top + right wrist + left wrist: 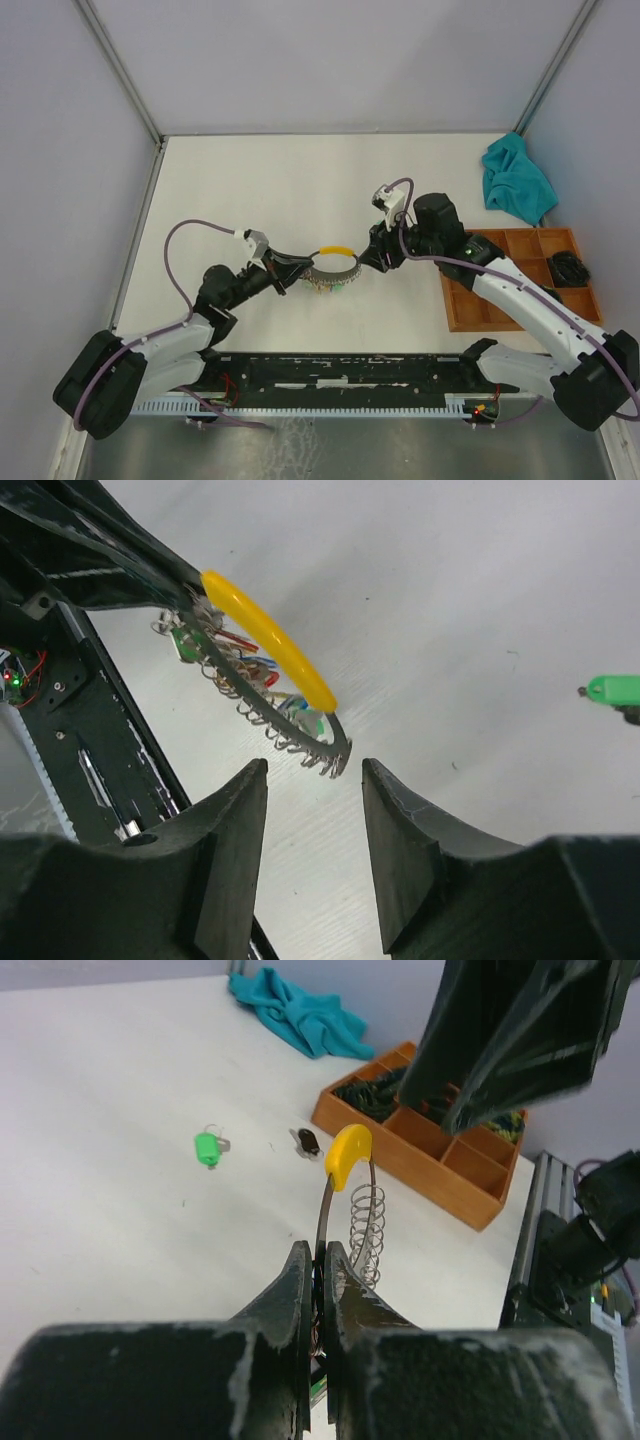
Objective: Put the keys on the keyring
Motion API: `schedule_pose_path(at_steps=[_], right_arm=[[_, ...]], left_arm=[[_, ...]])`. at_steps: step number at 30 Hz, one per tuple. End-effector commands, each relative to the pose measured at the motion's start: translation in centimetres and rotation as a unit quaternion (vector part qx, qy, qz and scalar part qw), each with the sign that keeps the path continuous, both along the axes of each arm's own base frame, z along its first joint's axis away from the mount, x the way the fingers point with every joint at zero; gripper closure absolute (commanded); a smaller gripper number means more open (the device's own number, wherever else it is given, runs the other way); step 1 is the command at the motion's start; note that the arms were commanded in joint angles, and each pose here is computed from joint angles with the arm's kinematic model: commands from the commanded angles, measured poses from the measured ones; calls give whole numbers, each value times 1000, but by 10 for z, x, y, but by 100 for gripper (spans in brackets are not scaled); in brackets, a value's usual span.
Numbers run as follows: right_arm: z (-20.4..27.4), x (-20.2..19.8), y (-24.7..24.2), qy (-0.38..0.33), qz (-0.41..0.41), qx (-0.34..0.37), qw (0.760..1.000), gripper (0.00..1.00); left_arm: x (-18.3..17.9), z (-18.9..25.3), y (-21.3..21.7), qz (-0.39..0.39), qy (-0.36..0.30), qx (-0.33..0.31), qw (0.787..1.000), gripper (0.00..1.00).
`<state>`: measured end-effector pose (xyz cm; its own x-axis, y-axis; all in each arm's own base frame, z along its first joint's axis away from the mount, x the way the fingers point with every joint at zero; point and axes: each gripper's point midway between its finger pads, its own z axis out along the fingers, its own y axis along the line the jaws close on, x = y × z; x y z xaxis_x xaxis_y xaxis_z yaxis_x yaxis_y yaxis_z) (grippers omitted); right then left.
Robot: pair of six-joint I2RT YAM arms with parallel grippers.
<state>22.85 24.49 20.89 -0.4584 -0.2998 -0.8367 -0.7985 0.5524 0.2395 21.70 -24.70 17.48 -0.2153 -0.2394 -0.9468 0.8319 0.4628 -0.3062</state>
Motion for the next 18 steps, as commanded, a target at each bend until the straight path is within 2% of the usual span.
schedule_pose_path(at_steps=[1,7,13,18], right_arm=[[8,17,12,-3,-54,87,995,49],[-6,34,10,-11,-108,146,983,43],[-5,27,36,23,-45,201,978,41],[-12,27,46,44,-26,212,976,41]], left_arm=[[12,40,16,66,-19,-75,995,97],[9,52,25,83,-24,-109,990,97],[7,59,30,90,-25,-133,987,97],[4,66,31,85,-27,-150,985,97]])
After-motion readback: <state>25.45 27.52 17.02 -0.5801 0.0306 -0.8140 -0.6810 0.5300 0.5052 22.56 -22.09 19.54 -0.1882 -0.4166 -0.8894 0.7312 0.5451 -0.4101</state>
